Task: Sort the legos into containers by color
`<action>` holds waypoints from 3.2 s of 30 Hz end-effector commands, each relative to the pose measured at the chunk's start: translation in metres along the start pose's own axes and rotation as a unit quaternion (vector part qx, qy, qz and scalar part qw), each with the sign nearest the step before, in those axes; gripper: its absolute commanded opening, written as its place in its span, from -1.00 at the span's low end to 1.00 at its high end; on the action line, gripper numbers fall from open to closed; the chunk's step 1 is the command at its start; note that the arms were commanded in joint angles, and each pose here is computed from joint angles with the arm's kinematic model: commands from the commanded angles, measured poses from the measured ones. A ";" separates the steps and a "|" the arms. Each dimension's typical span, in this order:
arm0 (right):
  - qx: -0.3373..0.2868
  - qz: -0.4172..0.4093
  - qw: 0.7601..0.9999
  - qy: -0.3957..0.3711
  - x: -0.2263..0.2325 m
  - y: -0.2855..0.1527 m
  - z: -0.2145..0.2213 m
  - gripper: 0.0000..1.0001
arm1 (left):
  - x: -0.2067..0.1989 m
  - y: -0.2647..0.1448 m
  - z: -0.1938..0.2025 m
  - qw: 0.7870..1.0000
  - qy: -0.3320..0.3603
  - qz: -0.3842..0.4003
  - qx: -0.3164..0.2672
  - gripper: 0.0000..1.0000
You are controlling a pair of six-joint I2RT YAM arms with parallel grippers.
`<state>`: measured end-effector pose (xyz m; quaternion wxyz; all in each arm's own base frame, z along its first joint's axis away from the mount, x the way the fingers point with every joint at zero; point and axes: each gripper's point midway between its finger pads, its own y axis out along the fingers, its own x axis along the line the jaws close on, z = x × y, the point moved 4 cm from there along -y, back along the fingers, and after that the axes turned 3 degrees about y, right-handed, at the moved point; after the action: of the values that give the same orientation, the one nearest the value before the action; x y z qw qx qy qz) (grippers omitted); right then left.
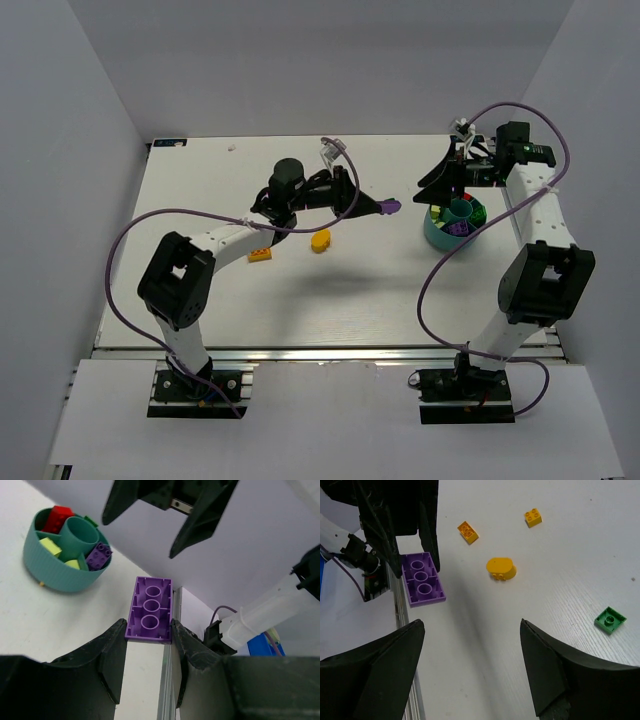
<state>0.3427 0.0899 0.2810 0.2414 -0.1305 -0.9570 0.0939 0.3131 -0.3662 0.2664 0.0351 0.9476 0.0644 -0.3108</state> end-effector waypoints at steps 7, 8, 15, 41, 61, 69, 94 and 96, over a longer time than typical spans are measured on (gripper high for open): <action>-0.041 -0.062 0.996 -0.049 0.034 0.004 -0.010 0.67 | -0.037 0.001 -0.016 0.994 0.061 0.080 -0.045 -1.00; -0.041 -0.067 0.996 -0.046 0.037 0.006 -0.007 0.68 | -0.038 0.001 -0.016 0.994 0.059 0.082 -0.048 -1.00; -0.037 -0.101 0.993 -0.053 0.052 0.021 -0.002 0.71 | -0.037 0.003 -0.015 0.994 0.048 0.086 -0.053 -1.00; -0.035 -0.093 0.994 -0.044 0.066 0.033 -0.008 0.71 | -0.020 0.007 -0.001 0.996 0.032 0.072 -0.047 -1.00; -0.023 -0.062 0.998 -0.015 0.048 0.041 -0.002 0.60 | -0.029 0.005 -0.010 0.994 0.043 0.083 -0.061 -1.00; -0.022 -0.063 0.998 -0.009 0.046 0.042 0.000 0.43 | -0.030 0.005 -0.011 0.994 0.043 0.083 -0.064 -1.00; 0.126 0.169 0.967 -0.144 -0.003 -0.037 0.025 -1.00 | 0.047 -0.079 -0.024 0.978 -0.014 -0.175 -0.115 0.41; 0.179 0.201 0.945 -0.184 -0.011 -0.050 0.032 -1.00 | 0.050 -0.092 -0.023 0.975 -0.018 -0.192 -0.111 0.41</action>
<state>0.3317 0.0587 0.2591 0.1334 -0.2396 -0.9331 0.2326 0.3501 -0.2912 0.2369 0.0735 0.9083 0.2397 -0.3349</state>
